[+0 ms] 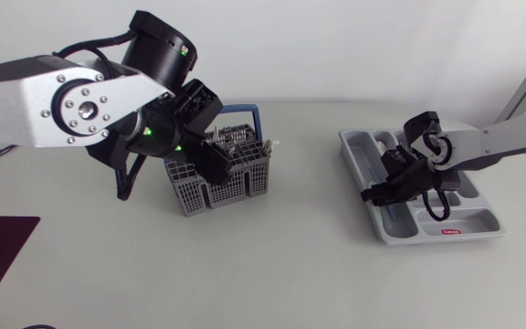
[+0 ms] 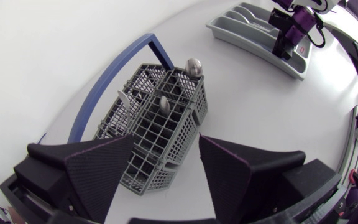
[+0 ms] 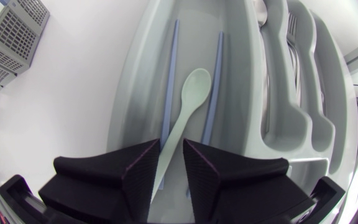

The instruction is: Unload the cutlery basket into the drawer organizer.

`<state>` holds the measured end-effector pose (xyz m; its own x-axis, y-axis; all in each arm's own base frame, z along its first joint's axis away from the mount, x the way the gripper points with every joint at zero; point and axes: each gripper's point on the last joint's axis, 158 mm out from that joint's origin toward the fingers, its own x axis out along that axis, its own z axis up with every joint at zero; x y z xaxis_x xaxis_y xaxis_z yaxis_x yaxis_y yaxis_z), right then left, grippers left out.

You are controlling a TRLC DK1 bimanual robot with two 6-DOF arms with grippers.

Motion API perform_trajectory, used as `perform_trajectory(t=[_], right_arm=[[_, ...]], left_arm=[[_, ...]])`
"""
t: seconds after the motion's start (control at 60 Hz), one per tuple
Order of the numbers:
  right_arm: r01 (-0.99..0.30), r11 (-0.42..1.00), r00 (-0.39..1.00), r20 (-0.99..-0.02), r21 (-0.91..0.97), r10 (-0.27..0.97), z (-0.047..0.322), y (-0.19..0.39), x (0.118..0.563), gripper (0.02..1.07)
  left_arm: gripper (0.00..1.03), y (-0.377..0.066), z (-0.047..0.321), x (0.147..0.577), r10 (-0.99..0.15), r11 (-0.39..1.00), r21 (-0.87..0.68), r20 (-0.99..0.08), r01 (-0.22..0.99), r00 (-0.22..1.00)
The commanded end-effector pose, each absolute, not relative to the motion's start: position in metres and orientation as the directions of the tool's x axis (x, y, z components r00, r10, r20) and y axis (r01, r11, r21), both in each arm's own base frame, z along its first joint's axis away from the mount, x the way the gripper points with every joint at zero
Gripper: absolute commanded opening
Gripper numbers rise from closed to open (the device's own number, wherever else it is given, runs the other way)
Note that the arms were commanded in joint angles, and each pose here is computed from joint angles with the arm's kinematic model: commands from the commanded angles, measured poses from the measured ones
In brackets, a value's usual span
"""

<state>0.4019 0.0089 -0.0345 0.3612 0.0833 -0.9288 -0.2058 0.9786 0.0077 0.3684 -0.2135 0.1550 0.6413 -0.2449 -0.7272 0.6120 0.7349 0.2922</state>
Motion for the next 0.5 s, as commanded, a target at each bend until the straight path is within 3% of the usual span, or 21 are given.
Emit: perform_trajectory(t=[0.0,0.1,0.483], right_arm=[[-0.179,0.984,0.347,-0.935,0.014,0.076,-0.039,0.006,0.404,0.29],[-0.175,0.984,0.345,-0.935,0.016,0.077,-0.041,0.005,0.405,0.25],[-0.136,0.991,0.28,-0.959,0.008,0.047,-0.069,-0.007,0.404,0.26]], left_arm=[[0.89,-0.214,0.149,0.366,-0.238,0.723,0.304,-0.732,0.62,0.638],[0.89,-0.215,0.148,0.366,-0.238,0.722,0.304,-0.734,0.622,0.636],[0.89,-0.216,0.148,0.366,-0.24,0.72,0.304,-0.734,0.624,0.635]])
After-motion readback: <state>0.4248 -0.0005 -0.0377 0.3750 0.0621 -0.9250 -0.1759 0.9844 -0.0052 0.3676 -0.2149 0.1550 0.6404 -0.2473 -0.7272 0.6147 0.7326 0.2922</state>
